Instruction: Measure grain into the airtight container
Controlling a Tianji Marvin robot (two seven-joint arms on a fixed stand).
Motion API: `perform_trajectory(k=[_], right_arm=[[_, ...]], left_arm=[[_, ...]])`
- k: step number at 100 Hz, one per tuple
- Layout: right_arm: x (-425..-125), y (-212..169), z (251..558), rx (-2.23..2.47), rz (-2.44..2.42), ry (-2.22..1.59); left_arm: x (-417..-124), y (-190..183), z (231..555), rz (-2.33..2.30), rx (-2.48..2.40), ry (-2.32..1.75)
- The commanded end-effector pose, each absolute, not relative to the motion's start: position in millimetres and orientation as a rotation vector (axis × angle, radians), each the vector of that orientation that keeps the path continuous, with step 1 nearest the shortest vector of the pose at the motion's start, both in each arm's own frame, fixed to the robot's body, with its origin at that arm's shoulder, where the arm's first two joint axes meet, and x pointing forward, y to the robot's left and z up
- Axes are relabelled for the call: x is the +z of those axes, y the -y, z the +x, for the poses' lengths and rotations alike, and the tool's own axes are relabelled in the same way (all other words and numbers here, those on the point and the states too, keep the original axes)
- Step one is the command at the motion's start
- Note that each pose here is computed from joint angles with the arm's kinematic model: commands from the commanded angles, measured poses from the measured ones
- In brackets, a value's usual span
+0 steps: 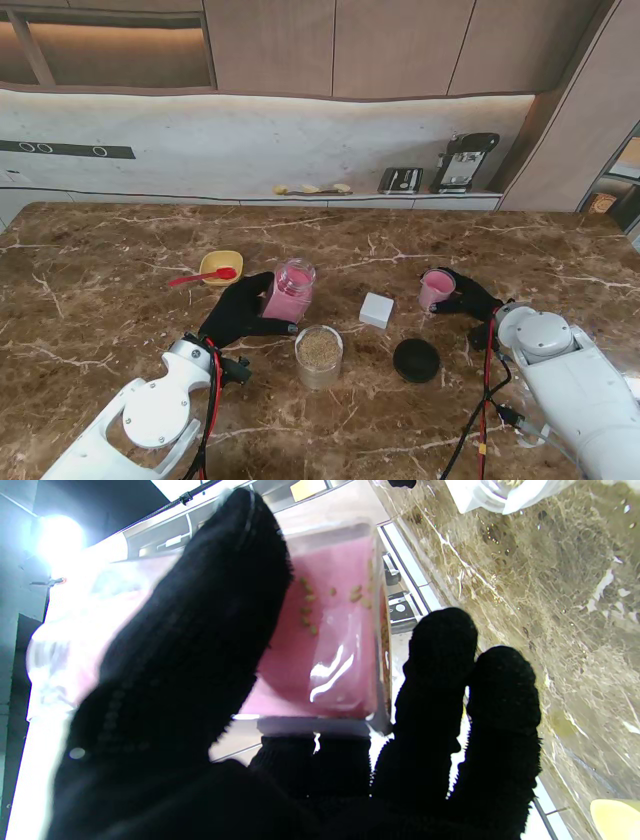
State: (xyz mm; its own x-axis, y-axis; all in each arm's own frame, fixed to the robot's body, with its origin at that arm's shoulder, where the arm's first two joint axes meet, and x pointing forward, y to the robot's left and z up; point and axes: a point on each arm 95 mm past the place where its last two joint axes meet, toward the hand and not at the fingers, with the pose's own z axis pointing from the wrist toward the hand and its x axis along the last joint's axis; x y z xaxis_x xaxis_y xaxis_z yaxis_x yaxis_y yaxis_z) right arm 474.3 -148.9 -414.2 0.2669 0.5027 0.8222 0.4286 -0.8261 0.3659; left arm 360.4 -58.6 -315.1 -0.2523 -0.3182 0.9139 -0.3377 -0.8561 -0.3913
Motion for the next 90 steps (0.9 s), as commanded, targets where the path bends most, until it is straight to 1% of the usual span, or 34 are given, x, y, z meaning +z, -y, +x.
perform_trajectory(k=[1, 23, 38, 67, 90], right_arm=[[-470, 133, 435, 1.470, 2.623, -0.955], [-470, 126, 434, 1.467, 2.637, -0.930], [-463, 122, 435, 1.488, 2.600, -0.905], [-428, 115, 438, 1.622, 2.469, -0.864], [-386, 113, 438, 1.762, 2.356, -0.842]], left_arm=[[-318, 60, 359, 1.917, 2.321, 0.839], [-319, 60, 358, 1.920, 2.319, 0.844], [-320, 59, 359, 1.921, 2.322, 0.849], [-321, 60, 359, 1.919, 2.317, 0.841], [-321, 60, 359, 1.910, 2.324, 0.832]])
